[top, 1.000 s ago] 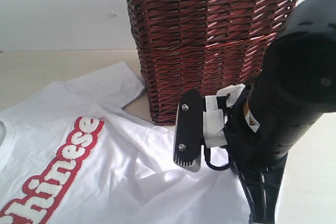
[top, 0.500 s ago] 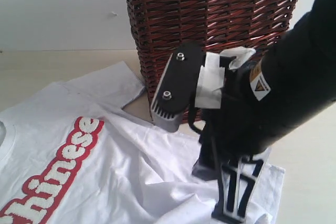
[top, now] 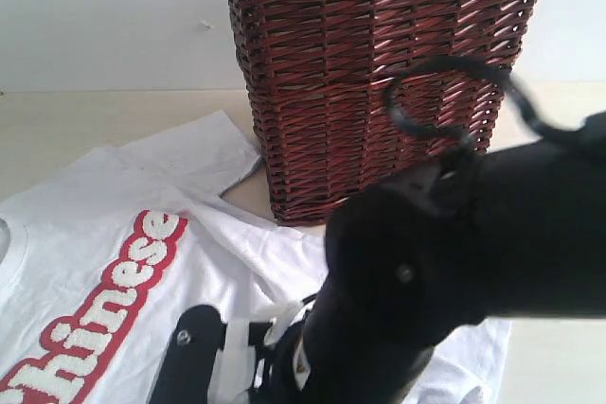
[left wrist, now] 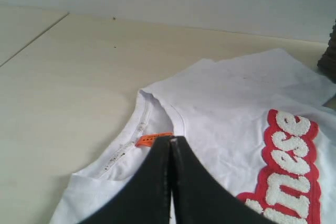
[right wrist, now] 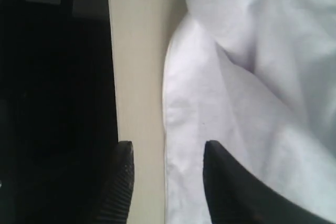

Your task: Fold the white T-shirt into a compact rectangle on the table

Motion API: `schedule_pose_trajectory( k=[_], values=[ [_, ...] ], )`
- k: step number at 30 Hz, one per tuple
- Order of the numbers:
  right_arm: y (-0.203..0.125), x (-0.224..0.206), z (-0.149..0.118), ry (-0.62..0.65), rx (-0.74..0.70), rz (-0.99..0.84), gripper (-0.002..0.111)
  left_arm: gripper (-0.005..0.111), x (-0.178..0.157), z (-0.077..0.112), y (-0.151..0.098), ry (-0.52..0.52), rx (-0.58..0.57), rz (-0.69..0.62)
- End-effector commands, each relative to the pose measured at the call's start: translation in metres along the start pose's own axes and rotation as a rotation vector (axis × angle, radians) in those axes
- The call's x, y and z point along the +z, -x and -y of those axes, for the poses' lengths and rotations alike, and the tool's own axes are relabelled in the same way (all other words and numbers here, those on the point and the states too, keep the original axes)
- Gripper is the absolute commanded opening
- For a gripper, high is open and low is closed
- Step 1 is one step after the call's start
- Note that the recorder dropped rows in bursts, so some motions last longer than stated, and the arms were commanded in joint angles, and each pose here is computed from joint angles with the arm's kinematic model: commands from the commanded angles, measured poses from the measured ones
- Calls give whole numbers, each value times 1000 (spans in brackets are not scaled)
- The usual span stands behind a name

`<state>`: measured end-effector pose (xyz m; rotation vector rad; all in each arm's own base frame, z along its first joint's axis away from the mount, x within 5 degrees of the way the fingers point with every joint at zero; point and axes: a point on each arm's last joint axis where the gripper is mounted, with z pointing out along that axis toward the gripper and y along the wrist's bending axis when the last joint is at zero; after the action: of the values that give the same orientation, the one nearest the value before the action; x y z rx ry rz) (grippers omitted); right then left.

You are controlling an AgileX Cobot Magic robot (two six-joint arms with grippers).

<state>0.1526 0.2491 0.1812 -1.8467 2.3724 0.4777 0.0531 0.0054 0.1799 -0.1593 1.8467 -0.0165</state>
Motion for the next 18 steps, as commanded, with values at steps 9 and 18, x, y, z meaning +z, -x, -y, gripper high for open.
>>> schedule_pose_trajectory(
  k=[9,18],
  values=[
    [28,56,10,-17,47,-41,43,0,-1,0,1,0,-5,15],
    [41,74,19,-5,108,-66,41,0,-1,0,1,0,-5,15]
  ],
)
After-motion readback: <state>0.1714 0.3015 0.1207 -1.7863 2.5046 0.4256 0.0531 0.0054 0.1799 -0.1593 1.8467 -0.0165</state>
